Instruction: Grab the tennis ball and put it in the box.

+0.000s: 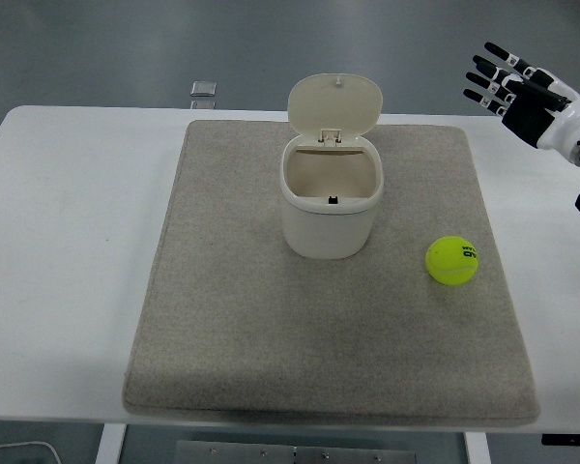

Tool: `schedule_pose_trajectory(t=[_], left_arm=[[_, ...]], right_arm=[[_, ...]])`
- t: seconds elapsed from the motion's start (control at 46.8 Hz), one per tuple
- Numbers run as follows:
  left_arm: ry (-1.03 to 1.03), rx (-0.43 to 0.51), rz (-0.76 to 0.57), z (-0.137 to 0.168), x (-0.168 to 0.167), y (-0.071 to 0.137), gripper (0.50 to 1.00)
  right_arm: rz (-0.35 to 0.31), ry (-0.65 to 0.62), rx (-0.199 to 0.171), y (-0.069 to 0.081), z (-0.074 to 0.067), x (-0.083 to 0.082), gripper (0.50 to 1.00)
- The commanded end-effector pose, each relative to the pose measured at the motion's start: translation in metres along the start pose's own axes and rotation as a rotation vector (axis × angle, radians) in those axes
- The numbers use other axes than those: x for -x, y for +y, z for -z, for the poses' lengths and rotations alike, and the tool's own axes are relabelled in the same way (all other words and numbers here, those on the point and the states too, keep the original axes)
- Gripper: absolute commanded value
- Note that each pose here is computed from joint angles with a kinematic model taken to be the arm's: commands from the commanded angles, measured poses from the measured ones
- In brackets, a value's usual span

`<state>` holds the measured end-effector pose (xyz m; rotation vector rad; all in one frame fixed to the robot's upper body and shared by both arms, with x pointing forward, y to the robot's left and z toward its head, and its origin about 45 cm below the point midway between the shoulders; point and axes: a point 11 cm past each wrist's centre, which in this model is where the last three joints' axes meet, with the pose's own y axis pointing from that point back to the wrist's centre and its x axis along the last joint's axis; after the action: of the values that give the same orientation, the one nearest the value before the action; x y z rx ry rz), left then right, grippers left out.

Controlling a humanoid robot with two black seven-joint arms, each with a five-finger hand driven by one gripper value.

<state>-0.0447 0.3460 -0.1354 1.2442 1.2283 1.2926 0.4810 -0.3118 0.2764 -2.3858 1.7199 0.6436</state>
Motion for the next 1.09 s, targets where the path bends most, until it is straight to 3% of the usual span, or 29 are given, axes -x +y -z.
schedule_pose_trajectory(t=[0.0,0.214,0.363,0.449,0.556,0.769,1.068], left_arm=[[0.001,0.000,0.000,0.000,0.000,0.000,0.992],[-0.001,-0.002,-0.002,0.001,-0.001,0.000,0.992],[-0.003,0.007,0.000,-0.004,0.000,0.000,0.992],[-0.004,0.011,0.013,-0.007,0.004,0.000,0.992],[-0.002,0.011,0.003,-0.006,0.001,0.000,0.992],[-0.003,0.009,0.005,-0.005,0.001,0.000,0.992],[-0.003,0.009,0.003,-0.005,0.001,0.000,0.992]], right_arm=[[0.003,0.001,-0.002,0.000,0.001,0.001,0.917],[0.015,-0.004,0.003,-0.004,-0.004,0.008,0.917],[0.023,-0.037,-0.016,-0.007,-0.004,0.012,0.917],[0.040,-0.075,-0.048,-0.010,0.002,0.018,0.917],[0.035,-0.091,-0.054,-0.008,-0.002,0.015,0.917],[0.032,-0.093,-0.069,-0.009,0.004,0.015,0.917],[0.045,-0.085,-0.037,-0.012,-0.007,0.022,0.917]])
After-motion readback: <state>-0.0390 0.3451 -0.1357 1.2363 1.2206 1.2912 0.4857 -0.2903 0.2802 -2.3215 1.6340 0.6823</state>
